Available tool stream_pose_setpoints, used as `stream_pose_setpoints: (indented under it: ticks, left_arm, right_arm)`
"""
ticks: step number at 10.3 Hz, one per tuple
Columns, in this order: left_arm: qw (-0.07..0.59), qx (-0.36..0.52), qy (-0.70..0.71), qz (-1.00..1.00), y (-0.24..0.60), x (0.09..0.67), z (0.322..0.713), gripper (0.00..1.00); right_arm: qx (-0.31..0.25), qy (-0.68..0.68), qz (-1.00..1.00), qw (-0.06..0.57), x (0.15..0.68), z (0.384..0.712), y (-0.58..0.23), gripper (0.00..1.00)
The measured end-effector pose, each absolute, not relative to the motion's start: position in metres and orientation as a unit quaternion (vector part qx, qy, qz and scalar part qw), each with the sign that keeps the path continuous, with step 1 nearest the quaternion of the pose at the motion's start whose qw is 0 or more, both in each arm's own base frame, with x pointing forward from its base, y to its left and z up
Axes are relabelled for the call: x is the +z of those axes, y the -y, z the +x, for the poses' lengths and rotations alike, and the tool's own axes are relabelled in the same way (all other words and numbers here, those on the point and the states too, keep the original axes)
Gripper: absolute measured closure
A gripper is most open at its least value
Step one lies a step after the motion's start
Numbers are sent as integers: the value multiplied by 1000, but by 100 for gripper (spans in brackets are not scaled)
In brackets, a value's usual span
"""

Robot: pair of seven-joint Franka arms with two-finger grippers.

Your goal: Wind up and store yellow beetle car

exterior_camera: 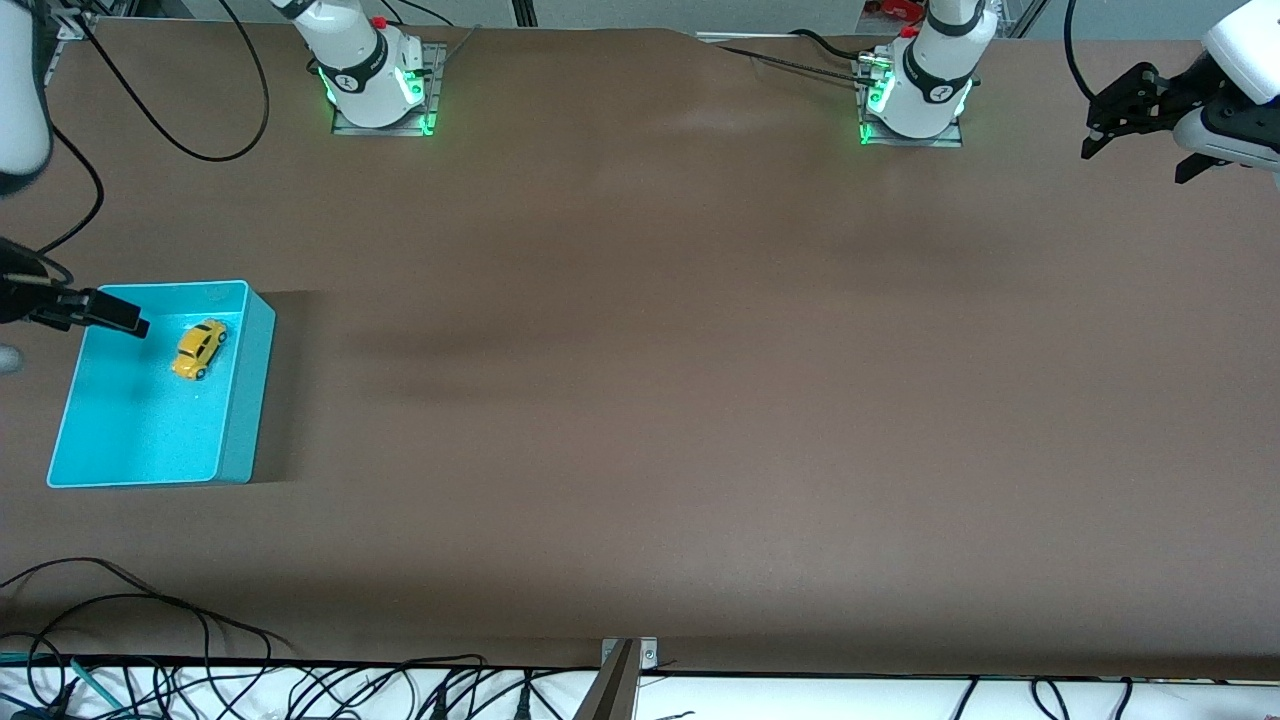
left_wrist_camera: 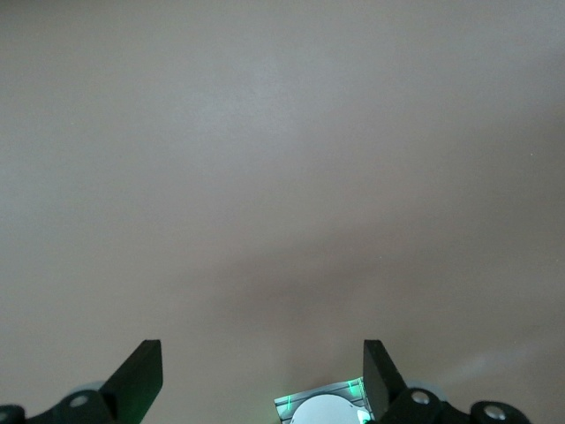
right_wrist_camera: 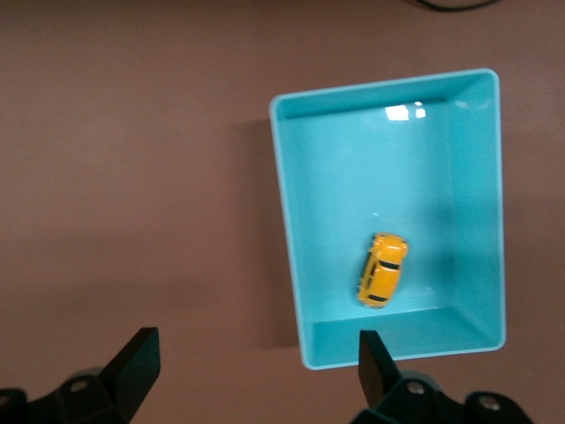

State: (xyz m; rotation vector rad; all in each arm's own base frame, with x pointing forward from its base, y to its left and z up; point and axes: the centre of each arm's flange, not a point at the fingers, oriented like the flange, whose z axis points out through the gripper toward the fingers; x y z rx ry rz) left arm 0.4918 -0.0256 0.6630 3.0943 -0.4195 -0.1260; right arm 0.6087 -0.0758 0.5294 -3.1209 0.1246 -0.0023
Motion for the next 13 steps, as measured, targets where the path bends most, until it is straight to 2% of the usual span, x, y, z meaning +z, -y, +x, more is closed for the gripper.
stream_pose_setpoints:
  ticks: [4,9,13]
  left_arm:
    - [8,-41,134,990,25,663,492,0]
    - [8,-41,135,990,27,663,492,0]
    - [8,-41,136,990,27,663,492,0]
  right_arm:
    - [25,4,-1000,13,595,573,7,0]
    - [48,21,-999,-9,595,566,-6,0]
    - [44,29,-999,-12,604,565,-14,0]
